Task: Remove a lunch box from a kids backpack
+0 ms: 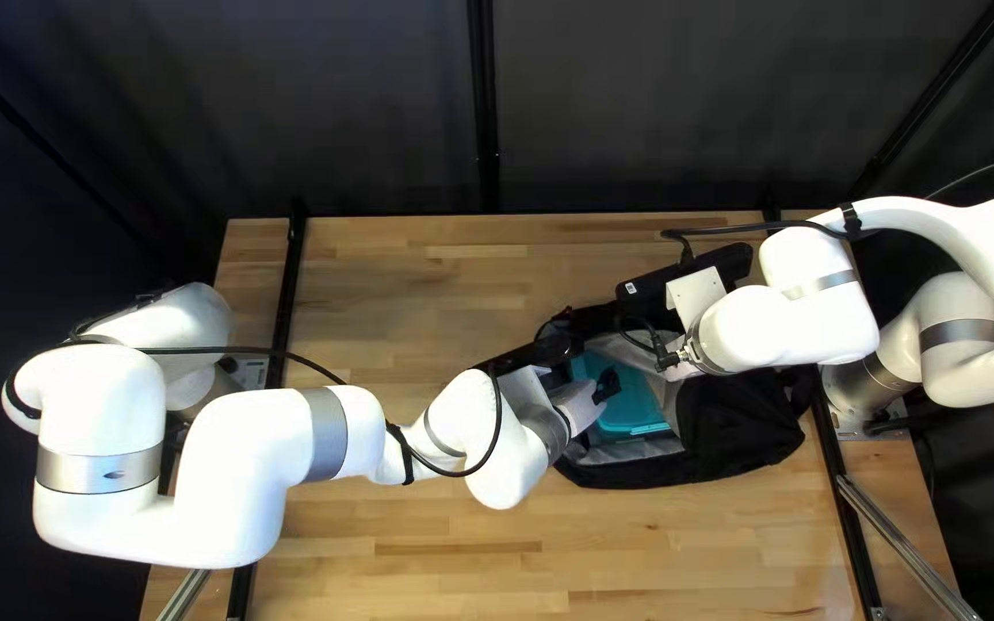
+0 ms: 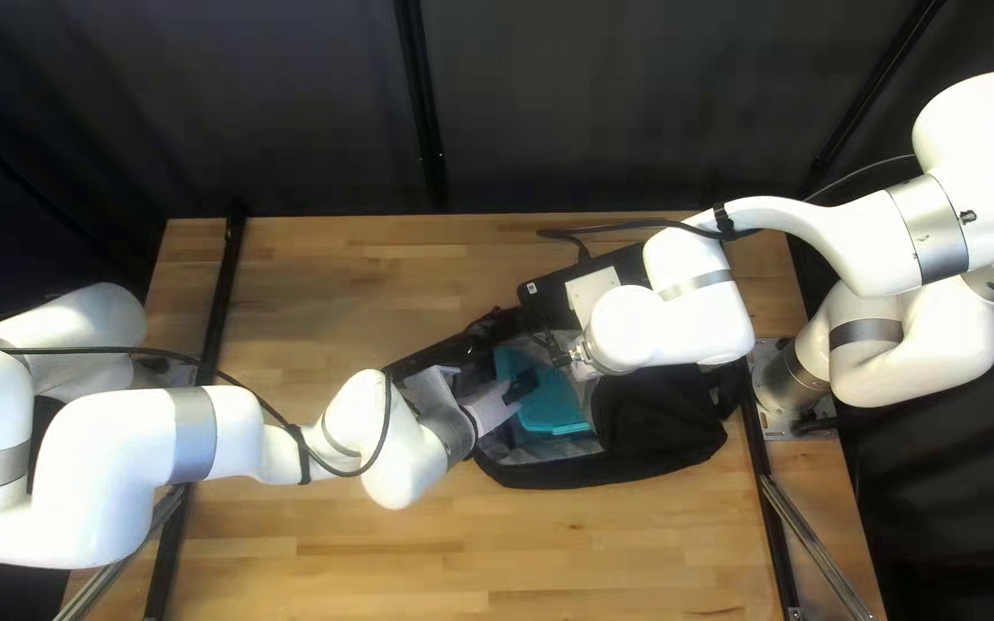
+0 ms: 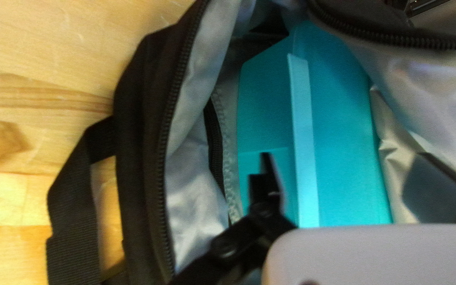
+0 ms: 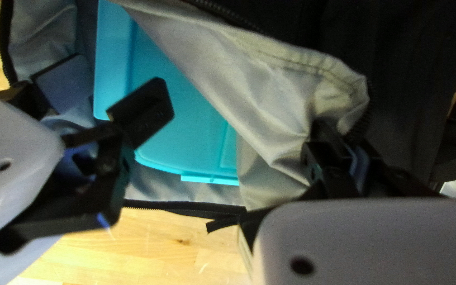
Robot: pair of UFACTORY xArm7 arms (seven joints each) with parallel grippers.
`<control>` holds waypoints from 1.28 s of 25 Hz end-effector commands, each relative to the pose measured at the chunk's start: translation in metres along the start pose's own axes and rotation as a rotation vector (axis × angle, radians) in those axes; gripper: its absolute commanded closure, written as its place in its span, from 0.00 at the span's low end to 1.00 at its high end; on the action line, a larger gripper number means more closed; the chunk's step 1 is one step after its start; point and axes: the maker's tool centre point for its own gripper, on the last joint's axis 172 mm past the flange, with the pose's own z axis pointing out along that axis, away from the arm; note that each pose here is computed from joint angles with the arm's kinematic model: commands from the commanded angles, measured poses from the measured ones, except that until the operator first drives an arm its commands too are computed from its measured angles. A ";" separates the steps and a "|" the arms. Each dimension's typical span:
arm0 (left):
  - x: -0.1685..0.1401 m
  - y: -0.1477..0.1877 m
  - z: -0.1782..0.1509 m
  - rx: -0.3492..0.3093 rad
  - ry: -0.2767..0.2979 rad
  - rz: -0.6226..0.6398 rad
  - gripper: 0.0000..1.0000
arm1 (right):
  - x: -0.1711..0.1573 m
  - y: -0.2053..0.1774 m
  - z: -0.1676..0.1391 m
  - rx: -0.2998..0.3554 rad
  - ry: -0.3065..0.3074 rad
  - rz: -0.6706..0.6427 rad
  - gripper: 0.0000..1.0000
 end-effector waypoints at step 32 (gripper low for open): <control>0.002 -0.015 -0.064 0.066 0.028 0.058 1.00 | 0.000 0.000 0.000 0.000 0.000 0.000 1.00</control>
